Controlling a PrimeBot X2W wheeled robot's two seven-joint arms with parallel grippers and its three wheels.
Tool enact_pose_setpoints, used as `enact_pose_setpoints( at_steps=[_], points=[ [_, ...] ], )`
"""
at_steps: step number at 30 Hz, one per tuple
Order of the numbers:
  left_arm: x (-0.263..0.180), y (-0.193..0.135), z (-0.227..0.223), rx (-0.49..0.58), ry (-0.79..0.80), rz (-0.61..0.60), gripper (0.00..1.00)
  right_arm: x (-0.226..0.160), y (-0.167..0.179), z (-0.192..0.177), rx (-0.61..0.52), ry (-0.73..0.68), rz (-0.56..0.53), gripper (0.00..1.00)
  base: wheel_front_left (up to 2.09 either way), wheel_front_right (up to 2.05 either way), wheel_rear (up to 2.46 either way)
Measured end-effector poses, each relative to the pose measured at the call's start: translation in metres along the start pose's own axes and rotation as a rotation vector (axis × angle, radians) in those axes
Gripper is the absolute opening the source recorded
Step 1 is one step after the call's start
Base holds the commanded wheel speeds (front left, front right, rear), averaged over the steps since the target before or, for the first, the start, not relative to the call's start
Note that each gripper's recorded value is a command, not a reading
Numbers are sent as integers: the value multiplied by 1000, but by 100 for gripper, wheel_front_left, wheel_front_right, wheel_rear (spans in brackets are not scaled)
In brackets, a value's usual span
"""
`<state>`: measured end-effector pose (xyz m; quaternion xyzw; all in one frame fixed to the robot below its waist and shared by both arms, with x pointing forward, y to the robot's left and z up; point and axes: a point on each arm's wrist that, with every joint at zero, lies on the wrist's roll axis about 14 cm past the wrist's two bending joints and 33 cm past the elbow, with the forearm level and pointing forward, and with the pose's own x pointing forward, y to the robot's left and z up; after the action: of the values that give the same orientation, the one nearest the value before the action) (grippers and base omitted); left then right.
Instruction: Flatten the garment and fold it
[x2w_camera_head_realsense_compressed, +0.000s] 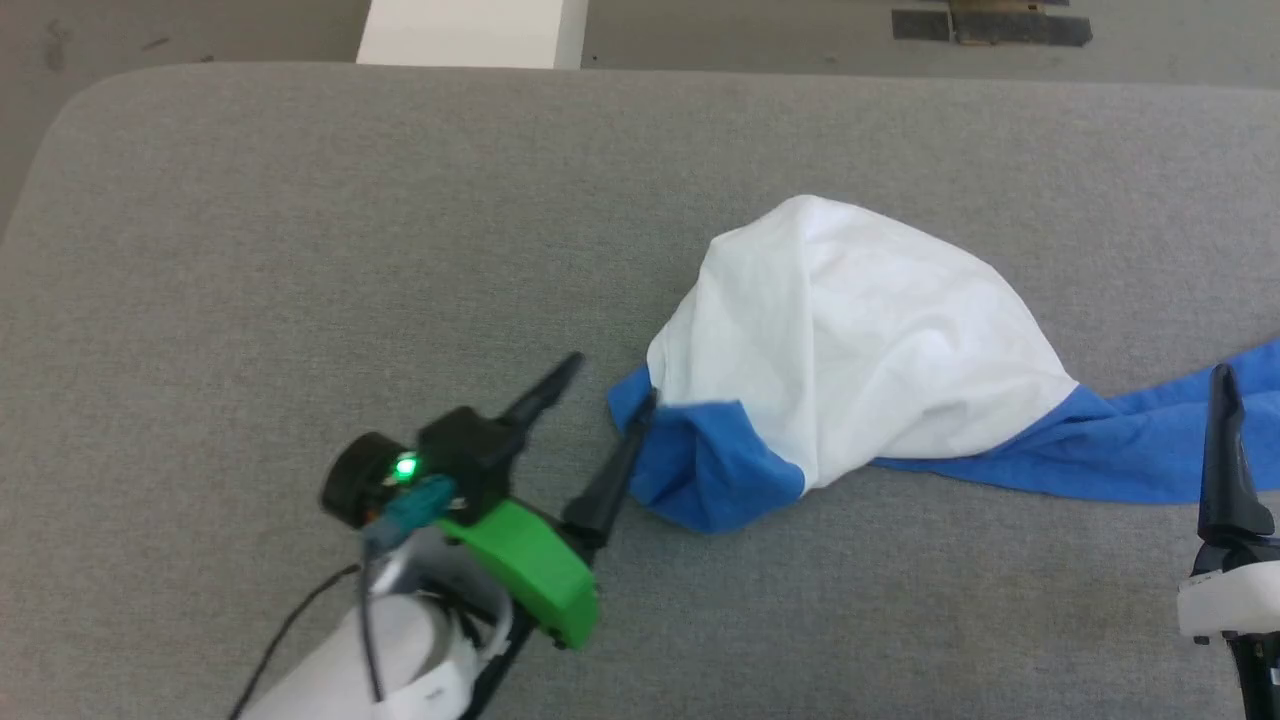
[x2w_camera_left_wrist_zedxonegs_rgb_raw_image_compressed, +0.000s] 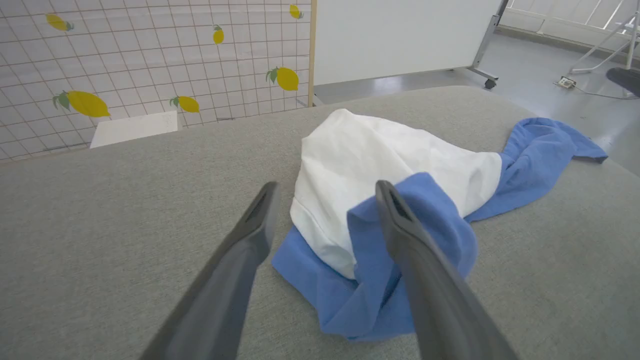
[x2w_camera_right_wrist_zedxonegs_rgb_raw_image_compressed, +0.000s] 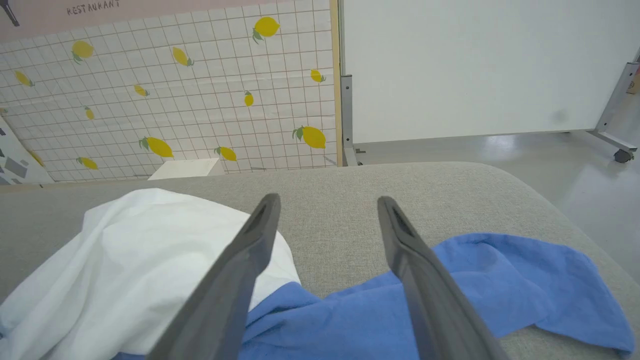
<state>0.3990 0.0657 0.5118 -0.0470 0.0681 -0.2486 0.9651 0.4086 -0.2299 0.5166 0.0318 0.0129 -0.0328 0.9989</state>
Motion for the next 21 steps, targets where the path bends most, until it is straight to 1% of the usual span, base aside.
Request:
enact_pose_setpoints(
  at_steps=[3,8,12,15,19,21],
  points=[
    [-15,15,23,9,-65,69,100,0,4,4,6,-14,12,100,0,0,0],
    [-47,43,55,37,-174,219,100,-1,13,9,23,-28,40,100,0,0,0],
    [-61,52,66,57,-225,284,100,-3,22,9,31,-28,65,100,0,0,0],
    [-61,50,60,56,-209,288,100,-2,26,11,33,-33,77,100,0,0,0],
    [-40,38,42,58,-125,204,100,0,28,9,32,-29,83,100,0,0,0],
    [-26,33,29,64,-56,153,100,2,28,7,29,-23,82,100,0,0,0]
  ],
)
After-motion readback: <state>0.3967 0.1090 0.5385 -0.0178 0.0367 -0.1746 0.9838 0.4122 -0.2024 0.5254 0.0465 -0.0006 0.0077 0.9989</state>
